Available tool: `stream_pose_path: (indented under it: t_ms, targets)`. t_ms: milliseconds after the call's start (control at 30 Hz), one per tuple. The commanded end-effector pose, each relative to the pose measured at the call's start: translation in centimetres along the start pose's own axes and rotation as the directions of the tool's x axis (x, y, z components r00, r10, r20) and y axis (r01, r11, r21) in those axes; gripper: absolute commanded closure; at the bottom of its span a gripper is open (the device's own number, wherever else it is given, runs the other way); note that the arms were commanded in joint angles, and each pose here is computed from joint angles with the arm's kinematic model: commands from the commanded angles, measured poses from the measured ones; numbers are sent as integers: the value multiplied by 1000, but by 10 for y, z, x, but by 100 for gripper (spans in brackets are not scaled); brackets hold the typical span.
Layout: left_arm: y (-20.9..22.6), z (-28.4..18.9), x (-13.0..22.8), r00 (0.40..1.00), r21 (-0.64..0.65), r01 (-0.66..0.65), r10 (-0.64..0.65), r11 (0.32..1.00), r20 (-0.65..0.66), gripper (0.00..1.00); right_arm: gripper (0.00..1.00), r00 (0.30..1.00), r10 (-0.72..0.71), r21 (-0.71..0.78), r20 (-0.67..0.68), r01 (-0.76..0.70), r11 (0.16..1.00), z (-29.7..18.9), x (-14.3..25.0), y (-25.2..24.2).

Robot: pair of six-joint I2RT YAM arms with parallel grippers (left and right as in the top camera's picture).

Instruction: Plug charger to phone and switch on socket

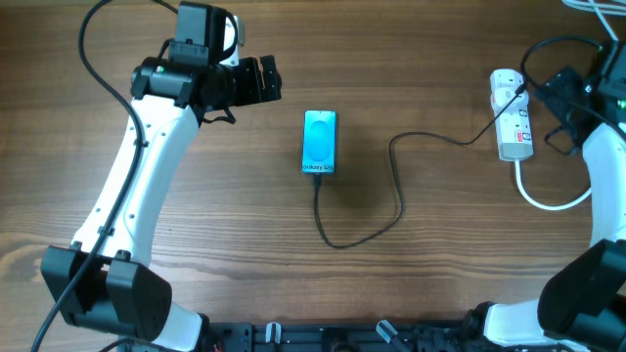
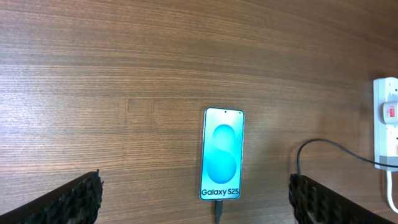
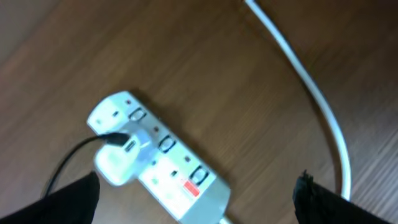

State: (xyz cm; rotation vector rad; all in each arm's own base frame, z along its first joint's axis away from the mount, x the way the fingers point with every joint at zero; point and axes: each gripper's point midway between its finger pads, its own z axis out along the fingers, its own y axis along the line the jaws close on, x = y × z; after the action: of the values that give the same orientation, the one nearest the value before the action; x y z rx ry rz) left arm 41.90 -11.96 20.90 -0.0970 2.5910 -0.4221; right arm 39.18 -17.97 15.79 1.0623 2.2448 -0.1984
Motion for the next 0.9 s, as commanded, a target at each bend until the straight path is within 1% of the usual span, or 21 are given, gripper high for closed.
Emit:
stream_pose_path:
  t_ms: [0, 67, 133, 200, 333, 467, 533, 633, 800, 867]
  targets:
    - [4, 5, 2, 1000, -15, 12, -12, 1000, -10, 0, 0, 997, -72, 52, -41, 74, 996, 26, 17, -18]
    - [4, 5, 2, 1000, -15, 12, -12, 1000, -10, 0, 0, 995, -66, 52, -68, 70, 996, 41, 23, -22]
    - [4, 5, 2, 1000, -15, 12, -12, 1000, -10, 0, 0, 988, -114, 4, -107, 115, 993, 57, 31, -17]
    - [4, 5, 2, 1000, -15, 12, -12, 1000, -10, 0, 0, 981, -124, 11, -146, 127, 992, 75, 43, -20]
    - [4, 5, 2, 1000, -15, 12, -12, 1000, -10, 0, 0, 979, -126, 19, -159, 131, 991, 98, 51, -20]
    - [4, 5, 2, 1000, -15, 12, -12, 1000, -10, 0, 0, 981, -133, 104, -143, 149, 983, 116, 52, -34]
    - [4, 5, 2, 1000, -15, 12, -12, 1000, -10, 0, 0, 970, -180, 57, -163, 192, 980, 129, 61, -27]
    - [4, 5, 2, 1000, -15, 12, -12, 1000, -10, 0, 0, 968, -181, 41, -172, 190, 981, 139, 67, -24]
    - [4, 5, 2, 1000, -15, 12, -12, 1000, -10, 0, 0, 973, -175, 25, -149, 181, 983, 141, 62, -20]
    - [4, 5, 2, 1000, -15, 12, -12, 1000, -10, 0, 0, 971, -178, -39, -157, 174, 984, 141, 65, -9]
